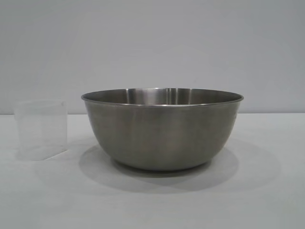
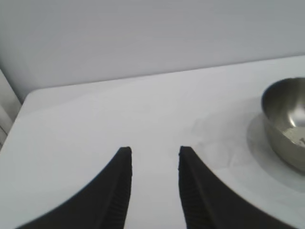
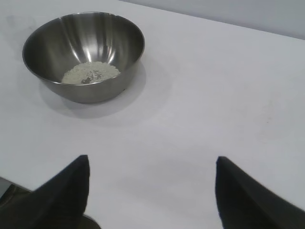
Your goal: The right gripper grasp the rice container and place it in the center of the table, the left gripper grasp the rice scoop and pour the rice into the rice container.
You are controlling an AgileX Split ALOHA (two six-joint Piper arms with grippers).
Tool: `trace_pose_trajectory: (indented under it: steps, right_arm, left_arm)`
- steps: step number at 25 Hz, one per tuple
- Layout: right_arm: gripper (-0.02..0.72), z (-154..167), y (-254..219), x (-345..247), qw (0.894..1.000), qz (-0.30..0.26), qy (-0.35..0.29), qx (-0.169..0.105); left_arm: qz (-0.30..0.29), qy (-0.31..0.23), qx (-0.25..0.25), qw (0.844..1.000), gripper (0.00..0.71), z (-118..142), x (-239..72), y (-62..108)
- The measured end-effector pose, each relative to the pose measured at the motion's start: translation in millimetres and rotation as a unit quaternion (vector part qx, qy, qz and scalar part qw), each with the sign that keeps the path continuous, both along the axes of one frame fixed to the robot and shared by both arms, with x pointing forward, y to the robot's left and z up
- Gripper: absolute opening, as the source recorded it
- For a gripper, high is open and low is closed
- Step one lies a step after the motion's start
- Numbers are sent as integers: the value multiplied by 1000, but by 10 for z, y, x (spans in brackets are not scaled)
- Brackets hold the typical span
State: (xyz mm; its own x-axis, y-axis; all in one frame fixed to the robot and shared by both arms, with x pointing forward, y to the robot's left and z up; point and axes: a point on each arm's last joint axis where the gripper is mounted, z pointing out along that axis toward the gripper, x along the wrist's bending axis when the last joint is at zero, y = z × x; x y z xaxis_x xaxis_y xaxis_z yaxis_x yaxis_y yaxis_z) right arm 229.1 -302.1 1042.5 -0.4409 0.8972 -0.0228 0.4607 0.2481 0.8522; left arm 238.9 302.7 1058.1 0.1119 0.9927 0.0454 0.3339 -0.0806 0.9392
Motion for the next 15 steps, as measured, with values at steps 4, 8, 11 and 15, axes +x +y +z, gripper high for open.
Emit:
trace_pose_trajectory:
  steps: [4,8,11,15]
  right_arm:
    - [472,0,0,0,1000,0,0,0]
    - [472,0,0,0,1000,0,0,0]
    - [472,0,0,0,1000,0,0,0]
    - [472,0,0,0,1000,0,0,0]
  left_arm:
    - [-4,17,-2,1000,248,-6,-34,-6]
    - [-8,79,0,997,248,-107,-85,-11]
    - [-9,91,0,996,248,-150,-81,-13]
    - [-9,91,0,996,248,-152,-81,-13]
